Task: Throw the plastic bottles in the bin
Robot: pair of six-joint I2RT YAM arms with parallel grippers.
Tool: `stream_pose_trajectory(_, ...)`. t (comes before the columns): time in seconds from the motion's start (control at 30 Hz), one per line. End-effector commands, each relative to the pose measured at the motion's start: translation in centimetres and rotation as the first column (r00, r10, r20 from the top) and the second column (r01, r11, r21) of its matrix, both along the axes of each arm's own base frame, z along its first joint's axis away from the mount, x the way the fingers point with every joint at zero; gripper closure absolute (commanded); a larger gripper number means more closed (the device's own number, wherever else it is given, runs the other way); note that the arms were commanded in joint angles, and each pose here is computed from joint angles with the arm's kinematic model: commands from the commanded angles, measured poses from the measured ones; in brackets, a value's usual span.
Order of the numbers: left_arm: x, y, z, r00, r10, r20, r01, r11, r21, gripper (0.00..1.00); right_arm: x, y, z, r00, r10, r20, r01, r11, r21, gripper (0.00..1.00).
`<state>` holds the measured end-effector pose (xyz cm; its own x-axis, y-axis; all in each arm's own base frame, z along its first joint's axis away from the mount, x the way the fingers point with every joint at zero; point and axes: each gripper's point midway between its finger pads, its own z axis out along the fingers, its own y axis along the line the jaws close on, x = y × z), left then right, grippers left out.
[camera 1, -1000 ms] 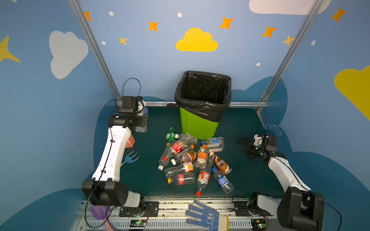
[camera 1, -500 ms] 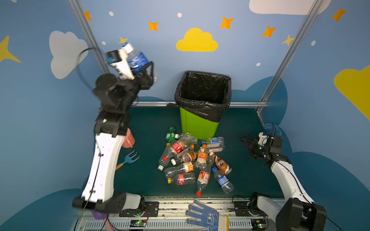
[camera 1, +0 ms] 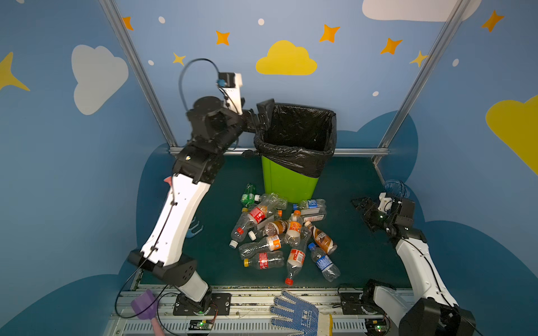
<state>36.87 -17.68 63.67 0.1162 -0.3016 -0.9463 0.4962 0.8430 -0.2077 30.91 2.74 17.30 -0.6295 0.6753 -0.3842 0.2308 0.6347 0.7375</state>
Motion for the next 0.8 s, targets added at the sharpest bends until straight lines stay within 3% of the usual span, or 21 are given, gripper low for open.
stream_pose_trajectory(0.0, -2.1, 1.9, 2.9, 0.992, 0.069, 0.106, -0.068, 0.998, -0.009, 0.00, -0.4, 0.5, -0.3, 1.000, 0.025, -0.009, -0.025, 1.000, 0.017, 0.02)
stream_pose_trajectory(0.17, -1.0, 3.7, -2.9, 0.984, 0.178, -0.005, -0.177, 0.982, 0.059, 0.00, -1.1, 0.9, -1.3, 0.999, 0.037, -0.037, -0.036, 0.999, 0.032, 0.02)
stream_pose_trajectory(0.37, 0.2, 8.4, -14.5, 0.924, 0.304, -0.232, -0.293, 0.953, 0.080, 0.00, -1.4, 1.8, -2.1, 0.996, 0.056, -0.064, -0.054, 0.998, 0.036, 0.03)
stream_pose_trajectory(0.53, 0.1, 12.0, -26.8, 0.792, 0.364, -0.490, -0.345, 0.929, 0.132, 0.00, -0.9, 3.7, -3.2, 0.990, 0.098, -0.103, -0.095, 0.995, 0.035, 0.03)
stream_pose_trajectory(0.77, -2.7, 14.3, -38.6, 0.626, 0.427, -0.653, -0.363, 0.900, 0.241, 0.00, 0.1, 6.0, -4.3, 0.982, 0.100, -0.160, -0.087, 0.993, 0.083, 0.03)
